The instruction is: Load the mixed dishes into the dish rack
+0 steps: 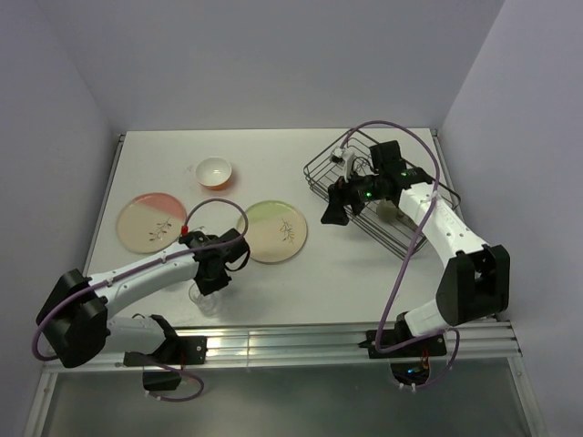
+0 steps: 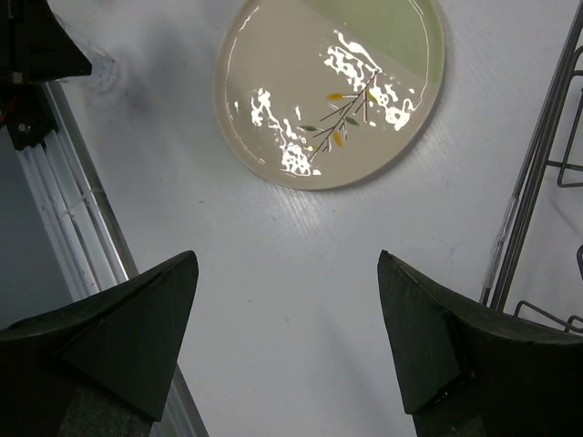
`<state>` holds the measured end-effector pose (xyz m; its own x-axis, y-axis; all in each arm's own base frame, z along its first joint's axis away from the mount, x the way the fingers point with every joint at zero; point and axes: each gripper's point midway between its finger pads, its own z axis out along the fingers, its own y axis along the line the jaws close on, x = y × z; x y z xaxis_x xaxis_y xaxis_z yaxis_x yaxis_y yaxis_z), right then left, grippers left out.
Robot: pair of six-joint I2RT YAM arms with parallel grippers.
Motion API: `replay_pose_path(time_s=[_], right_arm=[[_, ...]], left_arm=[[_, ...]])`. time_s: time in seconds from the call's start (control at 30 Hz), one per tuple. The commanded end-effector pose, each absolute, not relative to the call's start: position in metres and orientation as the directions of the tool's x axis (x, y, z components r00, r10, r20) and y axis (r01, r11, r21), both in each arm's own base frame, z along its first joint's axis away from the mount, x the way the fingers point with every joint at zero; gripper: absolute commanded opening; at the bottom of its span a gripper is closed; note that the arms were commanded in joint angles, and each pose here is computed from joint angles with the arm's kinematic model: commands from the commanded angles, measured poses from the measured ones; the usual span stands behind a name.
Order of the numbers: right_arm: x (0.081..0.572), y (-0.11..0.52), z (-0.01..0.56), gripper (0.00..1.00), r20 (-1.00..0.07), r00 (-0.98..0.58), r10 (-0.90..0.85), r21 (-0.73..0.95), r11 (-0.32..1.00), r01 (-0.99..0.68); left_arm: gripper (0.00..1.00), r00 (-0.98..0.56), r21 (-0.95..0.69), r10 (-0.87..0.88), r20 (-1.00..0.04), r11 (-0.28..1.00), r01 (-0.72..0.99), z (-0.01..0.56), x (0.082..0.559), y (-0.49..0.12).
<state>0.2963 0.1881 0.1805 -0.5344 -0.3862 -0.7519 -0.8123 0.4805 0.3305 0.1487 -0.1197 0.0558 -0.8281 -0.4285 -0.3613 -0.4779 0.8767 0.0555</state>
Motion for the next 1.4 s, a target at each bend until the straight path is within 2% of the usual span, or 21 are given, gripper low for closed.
replay_pose_path(time_s=[0.0,0.1,0.2,0.3,0.37,0.43,0.5,0.53,0.57,0.67,0.7,0.77,0.8,0.87,0.97,1.17,1.37], right_arm=[[0.295,0.194,0.203,0.87,-0.805,-0.472,-0.359,0.293,0.452,-0.843],[0.289,0.197,0.206,0.87,-0.816,-0.453,-0.358,0.295,0.416,-0.86],[0.277,0.201,0.211,0.87,-0.838,-0.414,-0.355,0.287,0.358,-0.889],[0.264,0.207,0.22,0.87,-0.875,-0.357,-0.327,0.275,0.271,-0.922],[0.256,0.212,0.226,0.87,-0.899,-0.326,-0.294,0.269,0.22,-0.938],[0.255,0.222,0.239,0.88,-0.918,-0.33,-0.221,0.297,0.17,-0.94],[0.264,0.23,0.252,0.88,-0.897,-0.42,-0.137,0.394,0.18,-0.901],[0.269,0.234,0.258,0.88,-0.884,-0.457,-0.098,0.435,0.185,-0.881],[0.267,0.237,0.266,0.88,-0.801,-0.597,-0.034,0.581,0.192,-0.791],[0.287,0.244,0.292,0.88,-0.796,-0.594,0.113,0.604,0.194,-0.773],[0.29,0.245,0.301,0.91,-0.717,-0.676,0.173,0.697,0.185,-0.692],[0.31,0.245,0.317,0.94,-0.656,-0.696,0.293,0.754,0.201,-0.626],[0.315,0.244,0.322,1.0,-0.572,-0.744,0.345,0.819,0.191,-0.541],[0.329,0.242,0.327,1.0,-0.48,-0.764,0.432,0.877,0.208,-0.433],[0.331,0.247,0.33,1.0,-0.389,-0.801,0.455,0.921,0.174,-0.348],[0.315,0.264,0.334,1.0,-0.322,-0.847,0.422,0.944,0.069,-0.324],[0.3,0.279,0.344,0.98,-0.345,-0.857,0.383,0.928,0.006,-0.372]], left_arm=[[0.19,-0.818,0.018,-0.436,-0.374,0.879,-0.476,0.053,0.157,-0.125],[0.0,-0.804,-0.019,-0.441,-0.399,0.88,-0.474,0.065,0.164,-0.129],[0.0,-0.767,-0.171,-0.456,-0.451,0.888,-0.427,0.105,0.186,-0.148],[0.0,-0.763,-0.405,-0.425,-0.488,0.884,-0.234,0.164,0.205,-0.188],[0.0,-0.72,-0.596,-0.406,-0.563,0.803,0.013,0.216,0.23,-0.226],[0.0,-0.667,-0.729,-0.413,-0.621,0.618,0.295,0.277,0.237,-0.254],[0.0,-0.625,-0.749,-0.432,-0.65,0.504,0.43,0.307,0.24,-0.261],[0.0,-0.588,-0.742,-0.452,-0.671,0.406,0.534,0.334,0.242,-0.263],[0.0,-0.575,-0.731,-0.454,-0.681,0.364,0.578,0.344,0.243,-0.265],[0.0,-0.533,-0.681,-0.461,-0.71,0.254,0.687,0.371,0.246,-0.272],[0.0,-0.537,-0.681,-0.461,-0.707,0.236,0.693,0.371,0.251,-0.276],[0.0,-0.544,-0.674,-0.464,-0.699,0.174,0.718,0.38,0.249,-0.282],[0.0,-0.536,-0.663,-0.476,-0.698,0.146,0.734,0.384,0.253,-0.286],[0.0,-0.557,-0.673,-0.478,-0.679,0.103,0.733,0.389,0.252,-0.29],[0.0,-0.57,-0.674,-0.481,-0.666,0.062,0.736,0.392,0.253,-0.293],[0.0,-0.573,-0.674,-0.478,-0.666,0.055,0.737,0.392,0.252,-0.294],[0.0,-0.593,-0.689,-0.468,-0.656,0.049,0.723,0.385,0.251,-0.295]])
